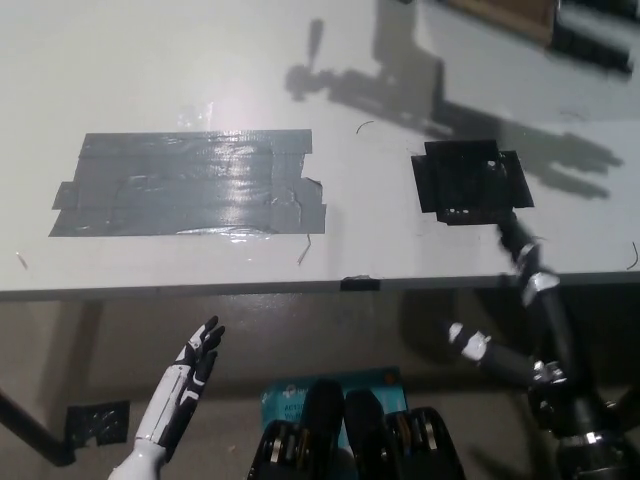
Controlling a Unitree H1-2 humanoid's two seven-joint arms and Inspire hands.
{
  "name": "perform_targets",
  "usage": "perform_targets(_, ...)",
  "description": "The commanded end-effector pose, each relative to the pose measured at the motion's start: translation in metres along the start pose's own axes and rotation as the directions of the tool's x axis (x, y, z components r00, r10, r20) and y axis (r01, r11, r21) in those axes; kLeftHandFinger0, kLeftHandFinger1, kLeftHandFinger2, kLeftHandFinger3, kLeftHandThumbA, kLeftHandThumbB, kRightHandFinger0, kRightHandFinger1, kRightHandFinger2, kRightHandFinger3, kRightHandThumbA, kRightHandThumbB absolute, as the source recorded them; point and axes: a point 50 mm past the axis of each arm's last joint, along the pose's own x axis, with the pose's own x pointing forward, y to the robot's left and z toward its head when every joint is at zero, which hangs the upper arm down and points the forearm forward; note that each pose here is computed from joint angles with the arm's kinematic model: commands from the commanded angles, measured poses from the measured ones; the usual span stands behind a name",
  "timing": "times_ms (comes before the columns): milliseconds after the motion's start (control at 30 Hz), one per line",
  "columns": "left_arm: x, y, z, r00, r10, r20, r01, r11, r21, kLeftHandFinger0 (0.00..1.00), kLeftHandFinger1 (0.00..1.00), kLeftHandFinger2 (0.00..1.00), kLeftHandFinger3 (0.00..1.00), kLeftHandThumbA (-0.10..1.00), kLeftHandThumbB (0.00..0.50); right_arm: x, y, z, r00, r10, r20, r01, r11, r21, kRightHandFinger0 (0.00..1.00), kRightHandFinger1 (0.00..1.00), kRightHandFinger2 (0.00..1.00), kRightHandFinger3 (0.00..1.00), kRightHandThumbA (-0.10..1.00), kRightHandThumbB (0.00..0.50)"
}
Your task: A person hands a tripod to the robot which it grabs with its right hand and places in the middle of the table in front of it
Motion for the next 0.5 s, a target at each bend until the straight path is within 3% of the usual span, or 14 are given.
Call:
perform_targets(0, -0.002, 0.007, 0.007, 0.997, 0.01, 0.076, -0.013, 0.999, 0.037, 1.0, 1.0, 1.0, 1.0, 1.0, 0.289, 0.033, -0.028, 0.094, 0.905, -0.07, 0.419, 0.226, 0.915, -0.335, 1.0, 1.0, 1.0, 1.0, 0.88, 0.313)
perform_targets(33, -0.002, 0.006, 0.007, 0.997, 0.009, 0.077, -0.012, 0.999, 0.035, 1.0, 1.0, 1.0, 1.0, 1.0, 0.289, 0.04, -0.03, 0.1, 0.897, -0.062, 0.438, 0.23, 0.911, -0.341, 1.0, 1.0, 1.0, 1.0, 0.86, 0.312)
perform_targets(67, -0.003, 0.006, 0.007, 0.997, 0.008, 0.077, -0.011, 0.999, 0.038, 1.0, 1.0, 1.0, 1.0, 1.0, 0.297, 0.052, -0.033, 0.106, 0.897, -0.058, 0.438, 0.252, 0.882, -0.399, 1.0, 1.0, 1.0, 1.0, 0.93, 0.334)
perform_targets(167, -0.003, 0.005, 0.007, 0.997, 0.006, 0.077, -0.009, 0.999, 0.044, 1.0, 1.0, 1.0, 1.0, 1.0, 0.299, 0.07, -0.037, 0.112, 0.907, -0.054, 0.418, 0.277, 0.824, -0.495, 1.0, 1.0, 1.0, 1.0, 1.0, 0.352)
perform_targets(200, -0.002, 0.005, 0.007, 0.997, 0.007, 0.078, -0.01, 0.999, 0.043, 1.0, 1.0, 1.0, 1.0, 1.0, 0.299, 0.079, -0.038, 0.115, 0.912, -0.056, 0.407, 0.286, 0.798, -0.53, 1.0, 1.0, 1.0, 1.0, 1.0, 0.377)
perform_targets(367, 0.002, 0.008, 0.01, 0.996, 0.006, 0.088, -0.01, 0.999, 0.045, 1.0, 1.0, 1.0, 1.0, 1.0, 0.311, 0.131, -0.04, 0.128, 0.917, -0.072, 0.391, 0.325, 0.703, -0.633, 1.0, 1.0, 1.0, 1.0, 1.0, 0.414)
perform_targets(467, 0.006, 0.008, 0.011, 0.996, -0.001, 0.095, -0.004, 0.999, 0.051, 1.0, 1.0, 1.0, 1.0, 1.0, 0.306, 0.156, -0.043, 0.131, 0.931, -0.077, 0.356, 0.309, 0.683, -0.662, 1.0, 1.0, 1.0, 1.0, 1.0, 0.416)
